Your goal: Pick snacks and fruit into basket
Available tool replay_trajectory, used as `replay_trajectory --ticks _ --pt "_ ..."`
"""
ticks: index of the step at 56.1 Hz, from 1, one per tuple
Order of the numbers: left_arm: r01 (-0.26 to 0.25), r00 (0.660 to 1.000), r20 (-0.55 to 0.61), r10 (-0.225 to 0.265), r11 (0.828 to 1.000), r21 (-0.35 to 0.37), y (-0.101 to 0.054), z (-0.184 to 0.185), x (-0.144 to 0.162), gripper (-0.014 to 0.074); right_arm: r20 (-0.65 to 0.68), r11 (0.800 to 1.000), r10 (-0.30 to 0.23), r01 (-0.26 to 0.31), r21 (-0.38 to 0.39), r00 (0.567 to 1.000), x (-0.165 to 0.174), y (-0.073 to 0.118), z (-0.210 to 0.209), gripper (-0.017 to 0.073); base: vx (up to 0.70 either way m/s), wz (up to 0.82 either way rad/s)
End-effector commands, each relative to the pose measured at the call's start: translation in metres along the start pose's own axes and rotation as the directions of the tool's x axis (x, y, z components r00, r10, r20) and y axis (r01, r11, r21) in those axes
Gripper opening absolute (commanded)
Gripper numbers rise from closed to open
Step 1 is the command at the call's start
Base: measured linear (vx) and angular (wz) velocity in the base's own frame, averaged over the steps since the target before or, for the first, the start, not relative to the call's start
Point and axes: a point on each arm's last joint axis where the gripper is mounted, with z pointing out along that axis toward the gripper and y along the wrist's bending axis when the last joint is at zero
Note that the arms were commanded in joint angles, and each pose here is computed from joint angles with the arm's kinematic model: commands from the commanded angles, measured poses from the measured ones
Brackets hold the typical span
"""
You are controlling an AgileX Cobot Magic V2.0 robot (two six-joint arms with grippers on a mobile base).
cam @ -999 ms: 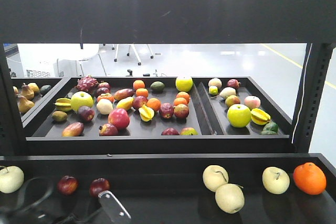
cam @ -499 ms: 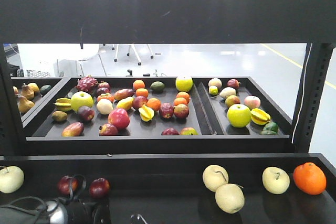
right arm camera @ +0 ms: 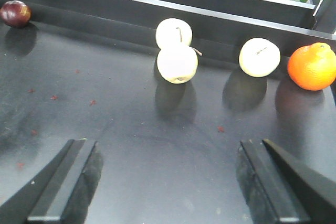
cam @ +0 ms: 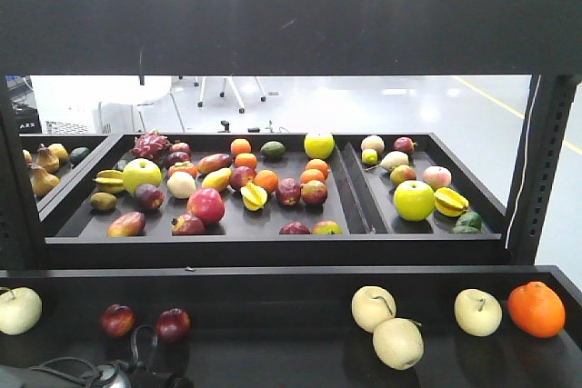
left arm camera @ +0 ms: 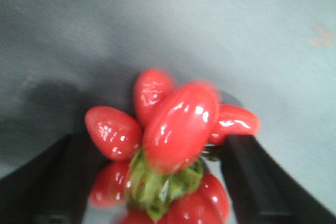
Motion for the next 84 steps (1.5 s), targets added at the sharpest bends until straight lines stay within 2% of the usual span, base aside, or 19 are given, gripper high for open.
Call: replay_trajectory --ticks 1,13,23,32,39,42,46,48,54,59,62,65,69,77,81,84 --pt "-0.012 0.999 0.05 0.013 1.0 -0.02 -0.003 -0.016 -0.01 0.0353 0.092 0.999 -0.017 0.014 0.036 0.996 -0.016 -0.004 -0.003 0.0592 0.0 0.0" --pt "-0.002 1.0 0.023 0.002 1.0 0.007 -0.005 -0.015 -0.008 -0.0015 0.092 0.999 -0.017 0.014 0.036 0.996 -0.016 -0.004 -0.003 0.0592 0.0 0.0" --pt "0.099 0.993 0.059 -0.098 0.995 -0.006 -0.002 -0.031 -0.009 -0.001 0.095 0.999 -0.017 0.014 0.037 0.995 -0.016 -0.004 -0.003 0.0592 0.0 0.0" --pt "0.174 0.968 0.19 -0.164 0.984 -0.04 0.009 -0.076 -0.011 -0.0008 0.104 0.999 -0.018 0.013 0.041 0.994 -0.017 -0.005 -0.003 0.0592 0.0 0.0" --pt "0.264 0.904 0.363 -0.228 0.963 -0.051 0.017 -0.127 -0.01 -0.0007 0.11 0.999 -0.018 0.013 0.043 0.994 -0.017 -0.005 -0.003 0.0592 0.0 0.0" --pt "0.294 0.868 0.435 -0.239 0.954 -0.063 0.021 -0.15 -0.007 -0.0007 0.108 0.999 -0.01 0.006 0.04 0.994 -0.017 -0.005 -0.003 0.0592 0.0 0.0" --pt "0.336 0.813 0.529 -0.242 0.938 -0.088 0.023 -0.183 -0.003 -0.0006 0.083 0.999 0.029 -0.031 0.026 0.996 -0.015 -0.004 -0.002 0.0584 0.0 0.0" --pt "0.367 0.78 0.574 -0.249 0.925 -0.098 0.024 -0.199 0.001 -0.0006 0.05 0.999 0.048 -0.049 0.012 0.998 -0.015 -0.003 0.0 0.0578 0.0 0.0" --pt "0.449 0.681 0.688 -0.252 0.885 -0.119 0.025 -0.242 0.014 -0.0006 -0.07 0.998 0.053 -0.055 -0.028 0.996 -0.018 -0.001 0.011 0.0559 0.0 0.0" --pt "0.507 0.592 0.778 -0.21 0.848 -0.157 0.02 -0.272 0.03 -0.0006 -0.137 0.998 0.01 -0.018 -0.058 0.991 -0.031 -0.001 0.023 0.0557 0.0 0.0" --pt "0.54 0.554 0.809 -0.197 0.825 -0.169 0.016 -0.281 0.043 -0.0006 -0.162 0.997 -0.015 0.003 -0.071 0.987 -0.038 -0.002 0.031 0.0557 0.0 0.0" --pt "0.561 0.534 0.824 -0.19 0.808 -0.178 0.01 -0.285 0.057 -0.0006 -0.197 0.995 -0.05 0.032 -0.097 0.979 -0.045 -0.001 0.041 0.0557 0.0 0.0" --pt "0.575 0.532 0.827 -0.182 0.794 -0.195 -0.001 -0.284 0.076 -0.0006 -0.238 0.984 -0.116 0.08 -0.159 0.964 -0.053 0.008 0.055 0.0558 0.0 0.0" --pt "0.61 0.505 0.847 -0.164 0.762 -0.217 -0.022 -0.276 0.109 -0.0002 -0.266 0.947 -0.224 0.144 -0.289 0.937 -0.067 0.046 0.09 0.0558 0.0 0.0" --pt "0.625 0.489 0.857 -0.162 0.751 -0.214 -0.031 -0.272 0.121 -0.0002 -0.286 0.935 -0.247 0.15 -0.322 0.926 -0.073 0.063 0.109 0.0558 0.0 0.0" --pt "0.631 0.478 0.862 -0.17 0.748 -0.203 -0.038 -0.27 0.128 -0.0002 -0.336 0.934 -0.244 0.127 -0.333 0.91 -0.072 0.074 0.126 0.0558 0.0 0.0"
